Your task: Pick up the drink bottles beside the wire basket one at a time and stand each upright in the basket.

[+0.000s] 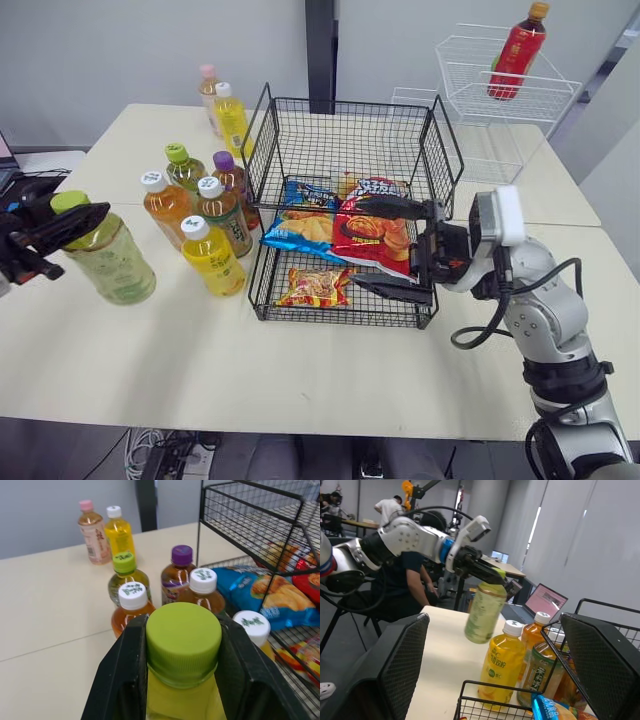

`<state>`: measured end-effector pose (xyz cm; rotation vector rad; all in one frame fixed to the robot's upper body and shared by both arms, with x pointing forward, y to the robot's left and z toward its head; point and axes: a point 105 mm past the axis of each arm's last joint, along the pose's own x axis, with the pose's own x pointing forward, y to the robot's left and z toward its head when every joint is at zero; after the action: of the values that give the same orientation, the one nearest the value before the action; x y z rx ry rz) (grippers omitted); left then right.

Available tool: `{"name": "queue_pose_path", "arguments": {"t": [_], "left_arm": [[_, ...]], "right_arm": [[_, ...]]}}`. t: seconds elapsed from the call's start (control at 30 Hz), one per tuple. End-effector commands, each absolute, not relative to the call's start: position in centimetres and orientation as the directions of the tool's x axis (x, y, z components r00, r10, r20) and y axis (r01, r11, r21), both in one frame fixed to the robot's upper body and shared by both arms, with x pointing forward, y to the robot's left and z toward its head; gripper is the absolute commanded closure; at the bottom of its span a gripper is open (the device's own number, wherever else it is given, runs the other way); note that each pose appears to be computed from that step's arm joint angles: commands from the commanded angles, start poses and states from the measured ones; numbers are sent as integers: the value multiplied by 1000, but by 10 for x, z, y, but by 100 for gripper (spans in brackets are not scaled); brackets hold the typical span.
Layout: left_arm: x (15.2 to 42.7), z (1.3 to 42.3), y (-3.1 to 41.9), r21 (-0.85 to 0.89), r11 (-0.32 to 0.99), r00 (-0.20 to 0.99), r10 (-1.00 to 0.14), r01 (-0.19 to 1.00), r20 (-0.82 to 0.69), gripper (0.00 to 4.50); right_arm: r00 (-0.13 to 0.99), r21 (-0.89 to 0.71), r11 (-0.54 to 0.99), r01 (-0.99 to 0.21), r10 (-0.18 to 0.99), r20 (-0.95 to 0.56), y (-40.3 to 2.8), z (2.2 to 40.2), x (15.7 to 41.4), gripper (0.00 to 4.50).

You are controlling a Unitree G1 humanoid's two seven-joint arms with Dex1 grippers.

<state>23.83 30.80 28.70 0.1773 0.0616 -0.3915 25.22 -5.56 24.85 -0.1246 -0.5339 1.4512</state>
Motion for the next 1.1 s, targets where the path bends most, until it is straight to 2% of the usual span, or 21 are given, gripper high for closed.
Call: {"name": "queue_pose_path", "arguments": {"t": [0.03, 0.13, 0.2, 0.33, 0.53, 0.83, 1.1], "left_arm": [[222, 365, 292, 281, 863, 890, -452, 420, 60, 312], [221, 382, 284, 293, 843, 869, -491, 452, 71, 312], [223, 399, 269, 316, 802, 825, -557, 506, 93, 312], [232, 426, 239, 325, 718, 711, -684, 616, 163, 312], [259, 440, 187, 306, 547, 515, -837, 779, 185, 312], [308, 444, 117, 326, 357, 309, -932, 875, 189, 312], [362, 428, 66, 338, 355, 314, -934, 871, 172, 312]], "right_arm": [[126, -430, 272, -861, 933, 337, -62, 264, 250, 0], [166, -423, 311, -851, 924, 346, -62, 264, 251, 0], [214, -428, 360, -829, 911, 353, -65, 265, 253, 0], [311, -438, 469, -767, 869, 385, -72, 272, 257, 0], [430, -447, 600, -664, 795, 427, -83, 275, 258, 0], [575, -434, 741, -513, 672, 467, -93, 273, 261, 0], [639, -418, 801, -428, 595, 488, -92, 269, 260, 0]]}}
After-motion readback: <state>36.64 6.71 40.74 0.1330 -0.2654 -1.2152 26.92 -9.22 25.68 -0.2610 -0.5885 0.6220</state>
